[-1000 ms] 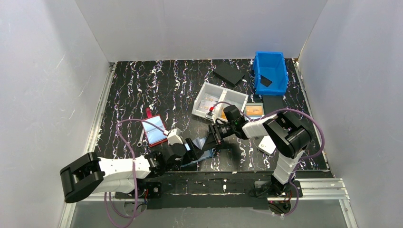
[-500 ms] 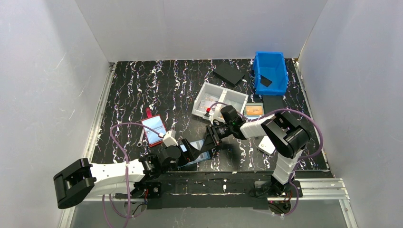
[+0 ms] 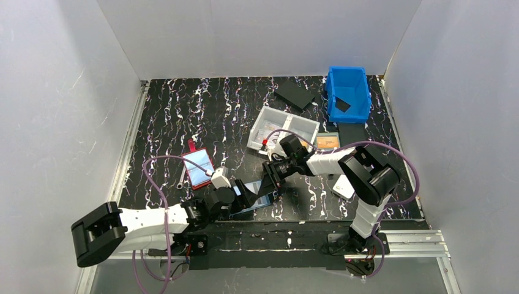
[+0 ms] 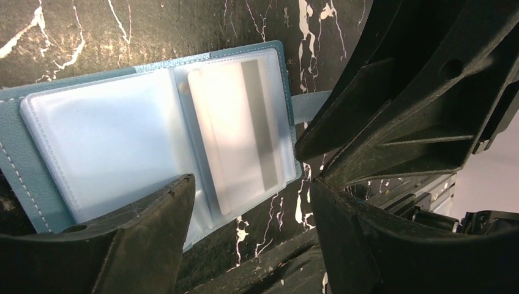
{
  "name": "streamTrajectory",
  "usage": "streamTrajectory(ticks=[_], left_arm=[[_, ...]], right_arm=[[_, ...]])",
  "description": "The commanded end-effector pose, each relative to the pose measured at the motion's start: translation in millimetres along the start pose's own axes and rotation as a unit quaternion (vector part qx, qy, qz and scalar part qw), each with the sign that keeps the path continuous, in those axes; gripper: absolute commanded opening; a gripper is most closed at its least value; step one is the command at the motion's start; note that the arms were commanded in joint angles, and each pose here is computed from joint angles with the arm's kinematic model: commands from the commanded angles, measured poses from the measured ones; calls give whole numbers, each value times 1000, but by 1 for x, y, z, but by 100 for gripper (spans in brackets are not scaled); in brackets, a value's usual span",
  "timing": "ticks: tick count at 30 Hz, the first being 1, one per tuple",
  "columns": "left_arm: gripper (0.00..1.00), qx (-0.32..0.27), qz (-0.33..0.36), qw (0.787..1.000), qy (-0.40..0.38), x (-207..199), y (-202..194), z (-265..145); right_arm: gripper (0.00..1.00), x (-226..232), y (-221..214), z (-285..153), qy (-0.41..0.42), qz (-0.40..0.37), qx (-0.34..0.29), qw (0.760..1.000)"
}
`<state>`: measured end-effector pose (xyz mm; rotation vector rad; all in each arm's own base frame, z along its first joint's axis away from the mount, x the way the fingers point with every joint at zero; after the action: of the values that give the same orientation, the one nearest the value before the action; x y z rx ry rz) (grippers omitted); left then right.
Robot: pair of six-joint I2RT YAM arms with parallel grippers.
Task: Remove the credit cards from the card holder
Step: Remove the credit card from the card holder.
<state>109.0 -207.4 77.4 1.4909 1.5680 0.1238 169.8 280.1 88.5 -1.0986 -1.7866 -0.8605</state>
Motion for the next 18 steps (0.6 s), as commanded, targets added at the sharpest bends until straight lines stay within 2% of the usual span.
streamTrajectory(ticks=[1,5,15,18], left_arm=[[68,7,15,1000,21,5,-2,5],[57,11,17,999,26,7,-4,6],[52,25,25,999,37,13,-11,8],[50,33,33,998,37,11,-12,10]], right_arm=[[39,-30,-1,9,-96,-4,-17,995],[40,-36,-1,7,-115,-1,-22,993],[42,-39,0,6,-126,0,-24,992],[42,-36,-2,8,-99,13,-20,995]])
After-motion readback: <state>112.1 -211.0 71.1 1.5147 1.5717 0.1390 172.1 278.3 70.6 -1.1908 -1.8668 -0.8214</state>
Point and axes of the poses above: each gripper's point midway between its finger pads, its own z axis out along the fingers, its own x axis along the line the jaws close on, y = z × x, the point moved 7 cm from there along -z, back along the fingers, and after that the axes turned 13 degrees about z, right-handed, at the moved point
